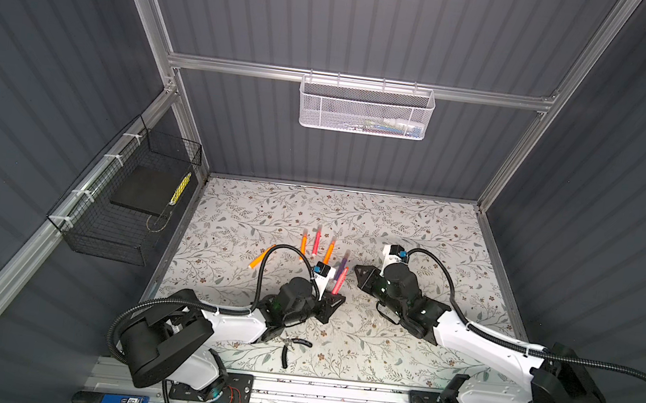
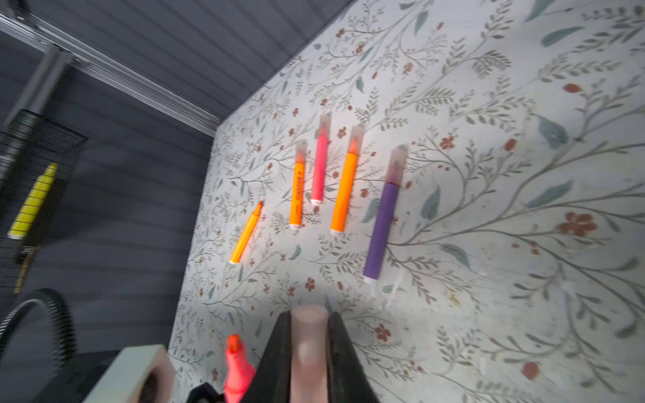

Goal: Insert the pens into the pen caps
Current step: 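Carry the pink cap over the pink marker tip with the right gripper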

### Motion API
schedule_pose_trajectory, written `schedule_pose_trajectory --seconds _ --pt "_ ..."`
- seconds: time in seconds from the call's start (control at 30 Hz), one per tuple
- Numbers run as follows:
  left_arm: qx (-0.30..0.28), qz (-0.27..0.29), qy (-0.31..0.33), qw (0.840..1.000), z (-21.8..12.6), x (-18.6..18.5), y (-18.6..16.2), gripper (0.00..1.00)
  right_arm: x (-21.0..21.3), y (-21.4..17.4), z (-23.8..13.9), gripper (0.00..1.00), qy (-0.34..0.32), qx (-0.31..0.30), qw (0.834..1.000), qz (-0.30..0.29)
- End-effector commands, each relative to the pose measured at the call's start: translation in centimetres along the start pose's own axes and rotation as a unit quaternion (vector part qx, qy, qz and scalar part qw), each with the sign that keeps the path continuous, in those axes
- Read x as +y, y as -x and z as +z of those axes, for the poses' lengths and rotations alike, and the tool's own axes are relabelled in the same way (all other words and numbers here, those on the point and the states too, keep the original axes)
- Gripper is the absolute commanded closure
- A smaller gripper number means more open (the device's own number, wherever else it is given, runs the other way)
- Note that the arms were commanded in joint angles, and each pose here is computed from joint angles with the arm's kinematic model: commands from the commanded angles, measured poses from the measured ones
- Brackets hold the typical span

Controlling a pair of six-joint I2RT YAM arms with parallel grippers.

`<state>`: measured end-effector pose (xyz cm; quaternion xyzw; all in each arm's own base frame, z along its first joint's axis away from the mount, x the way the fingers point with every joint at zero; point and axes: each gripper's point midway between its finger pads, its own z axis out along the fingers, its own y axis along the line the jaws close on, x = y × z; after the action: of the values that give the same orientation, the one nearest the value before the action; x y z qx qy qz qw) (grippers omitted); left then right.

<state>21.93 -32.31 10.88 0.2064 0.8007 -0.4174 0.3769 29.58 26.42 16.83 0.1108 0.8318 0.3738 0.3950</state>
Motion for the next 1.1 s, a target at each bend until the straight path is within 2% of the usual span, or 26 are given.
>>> schedule_pose_trajectory --seconds 0.0,0.4,0.93,1.07 --pt "-0.013 -0.007 -0.022 1.000 -0.1 -0.9 0.5 1.00 1.8 1.7 -0.6 0.93 0.049 -0.047 0.997 0.029" --pt "-0.009 -0.005 -0.038 0.999 0.2 -1.5 0.7 1.00 3.9 2.5 -0.8 0.92 0.088 -0.072 0.993 0.013" --pt "-0.005 -0.006 -0.040 0.999 0.5 -1.6 0.5 1.00 4.5 1.9 0.5 0.92 0.090 -0.062 0.994 0.003" --pt "-0.004 -0.007 -0.043 0.999 0.6 -1.6 0.5 1.00 4.3 2.4 0.2 0.92 0.082 -0.076 0.994 0.001"
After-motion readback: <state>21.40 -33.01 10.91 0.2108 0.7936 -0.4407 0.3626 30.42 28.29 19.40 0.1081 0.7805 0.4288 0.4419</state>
